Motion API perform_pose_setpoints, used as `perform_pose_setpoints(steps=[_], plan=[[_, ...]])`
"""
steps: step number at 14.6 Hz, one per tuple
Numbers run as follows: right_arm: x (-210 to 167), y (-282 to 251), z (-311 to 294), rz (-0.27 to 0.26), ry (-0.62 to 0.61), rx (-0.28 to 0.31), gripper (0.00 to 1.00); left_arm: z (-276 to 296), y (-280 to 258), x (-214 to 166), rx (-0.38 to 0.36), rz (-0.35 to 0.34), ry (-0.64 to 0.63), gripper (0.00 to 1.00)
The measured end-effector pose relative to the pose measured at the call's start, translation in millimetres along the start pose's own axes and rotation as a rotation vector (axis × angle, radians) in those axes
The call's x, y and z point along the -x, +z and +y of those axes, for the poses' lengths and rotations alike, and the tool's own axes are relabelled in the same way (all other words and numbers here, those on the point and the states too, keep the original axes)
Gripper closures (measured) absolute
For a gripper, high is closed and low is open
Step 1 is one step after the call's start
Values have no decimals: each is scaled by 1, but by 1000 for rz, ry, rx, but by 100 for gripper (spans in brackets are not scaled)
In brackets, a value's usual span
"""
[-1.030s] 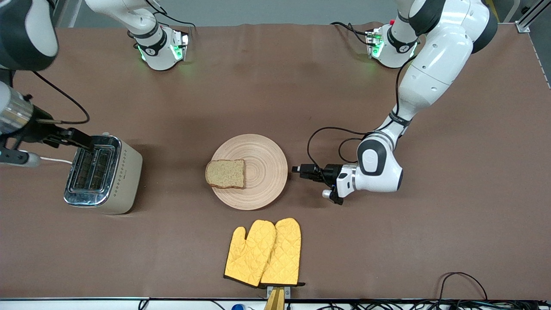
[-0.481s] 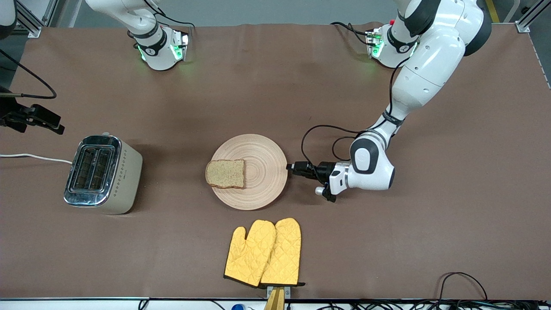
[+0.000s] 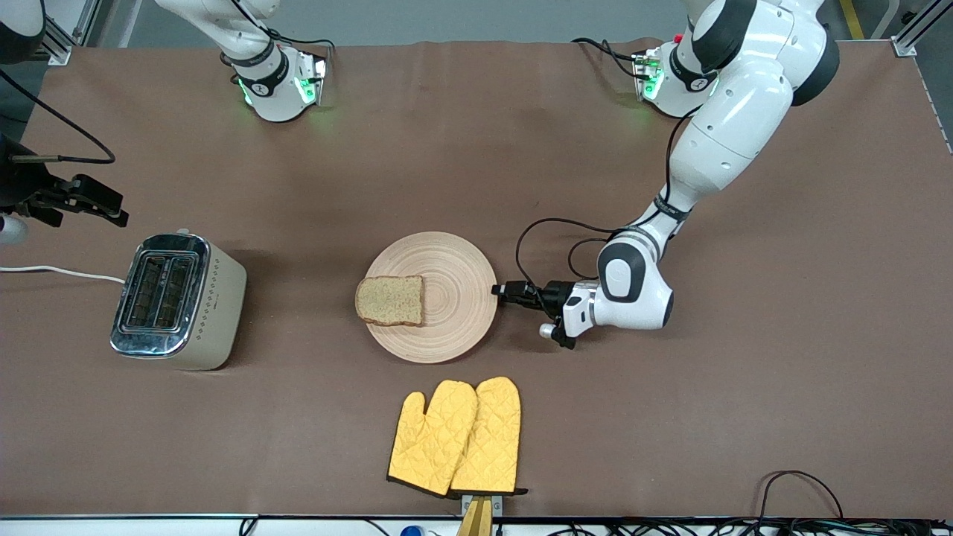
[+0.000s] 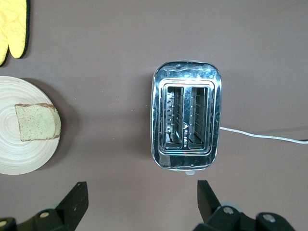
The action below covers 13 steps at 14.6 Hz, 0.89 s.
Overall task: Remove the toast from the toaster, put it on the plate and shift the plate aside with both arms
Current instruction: 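Slide the plate with the left gripper toward the left arm's side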
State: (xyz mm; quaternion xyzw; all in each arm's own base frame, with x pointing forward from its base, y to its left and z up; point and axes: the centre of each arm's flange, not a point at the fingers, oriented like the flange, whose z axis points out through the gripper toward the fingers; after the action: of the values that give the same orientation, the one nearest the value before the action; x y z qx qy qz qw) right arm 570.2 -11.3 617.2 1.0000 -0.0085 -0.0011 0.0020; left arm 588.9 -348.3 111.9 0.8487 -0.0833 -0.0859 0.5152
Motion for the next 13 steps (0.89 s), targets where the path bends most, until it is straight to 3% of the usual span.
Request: perform_pose_setpoints(steps=[6, 9, 13], plan=[[6, -4, 16, -14, -10, 2, 0, -1, 9, 1, 6, -4, -5, 62], [7, -7, 2, -11, -33, 3, 0, 4, 14, 0, 20, 1, -9, 89], [7, -7, 2, -12, -34, 4, 0, 7, 10, -6, 16, 22, -17, 90]])
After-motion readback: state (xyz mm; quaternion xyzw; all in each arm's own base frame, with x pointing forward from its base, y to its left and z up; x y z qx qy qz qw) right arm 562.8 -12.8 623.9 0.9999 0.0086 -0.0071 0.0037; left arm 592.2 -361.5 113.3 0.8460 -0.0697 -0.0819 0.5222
